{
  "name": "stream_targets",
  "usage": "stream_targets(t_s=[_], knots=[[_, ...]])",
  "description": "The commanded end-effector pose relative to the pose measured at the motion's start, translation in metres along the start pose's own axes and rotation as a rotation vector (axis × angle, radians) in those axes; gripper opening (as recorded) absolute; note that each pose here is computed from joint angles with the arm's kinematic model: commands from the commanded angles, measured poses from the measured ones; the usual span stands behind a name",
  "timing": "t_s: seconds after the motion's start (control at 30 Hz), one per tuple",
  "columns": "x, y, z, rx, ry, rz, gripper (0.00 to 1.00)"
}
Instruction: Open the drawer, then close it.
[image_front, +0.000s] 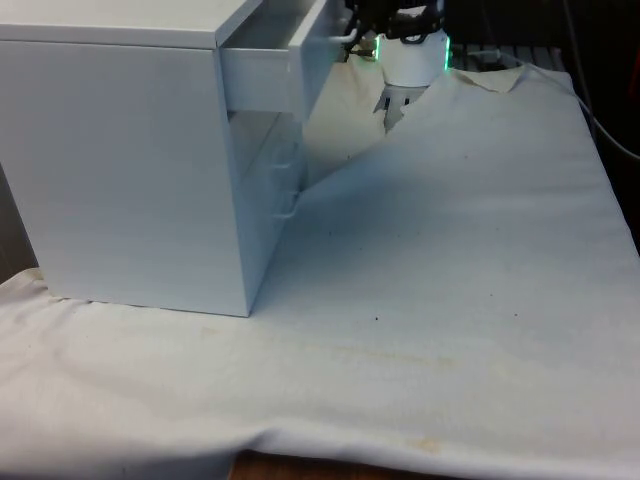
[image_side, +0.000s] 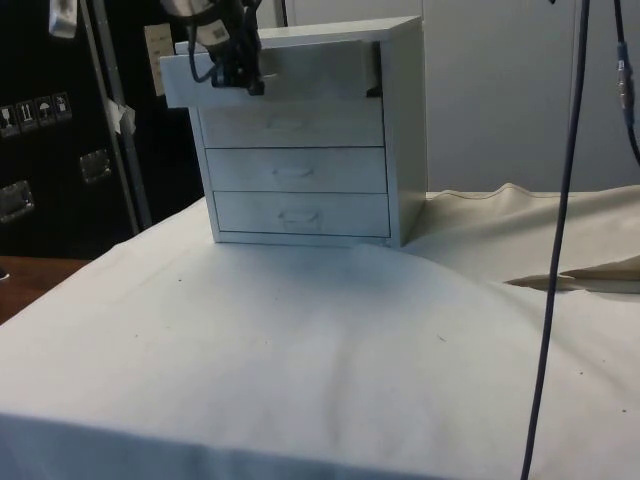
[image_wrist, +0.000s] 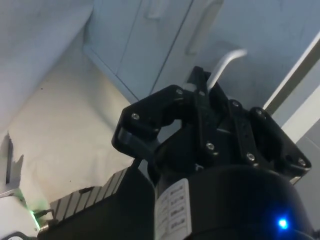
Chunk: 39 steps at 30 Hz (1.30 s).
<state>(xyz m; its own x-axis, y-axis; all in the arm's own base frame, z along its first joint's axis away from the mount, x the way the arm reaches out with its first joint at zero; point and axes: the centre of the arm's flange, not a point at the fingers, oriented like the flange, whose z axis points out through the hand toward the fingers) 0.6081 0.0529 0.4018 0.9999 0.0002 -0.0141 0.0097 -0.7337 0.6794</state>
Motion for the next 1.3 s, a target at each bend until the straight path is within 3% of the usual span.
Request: stream_targets(t_s=[0.0,0.5,0.57,0.73,1.2,1.27], knots=[[0.002,-0.006,-0.004,-0.012,-0.001,-0.002,0.00],[0.007,-0.049,-0.021,-0.055,-0.007,0.007,0.00],[0.007,-0.046,-0.017,-0.056,-0.008,0.012,0.00],[0.007,-0.065,-0.027,-0.065,-0.006,0.016,0.00],[0.004,-0.091,-0.035,-0.076,0.003,0.039,0.00],[0.003,-0.099,-0.040,-0.089,0.000,0.041,0.00]])
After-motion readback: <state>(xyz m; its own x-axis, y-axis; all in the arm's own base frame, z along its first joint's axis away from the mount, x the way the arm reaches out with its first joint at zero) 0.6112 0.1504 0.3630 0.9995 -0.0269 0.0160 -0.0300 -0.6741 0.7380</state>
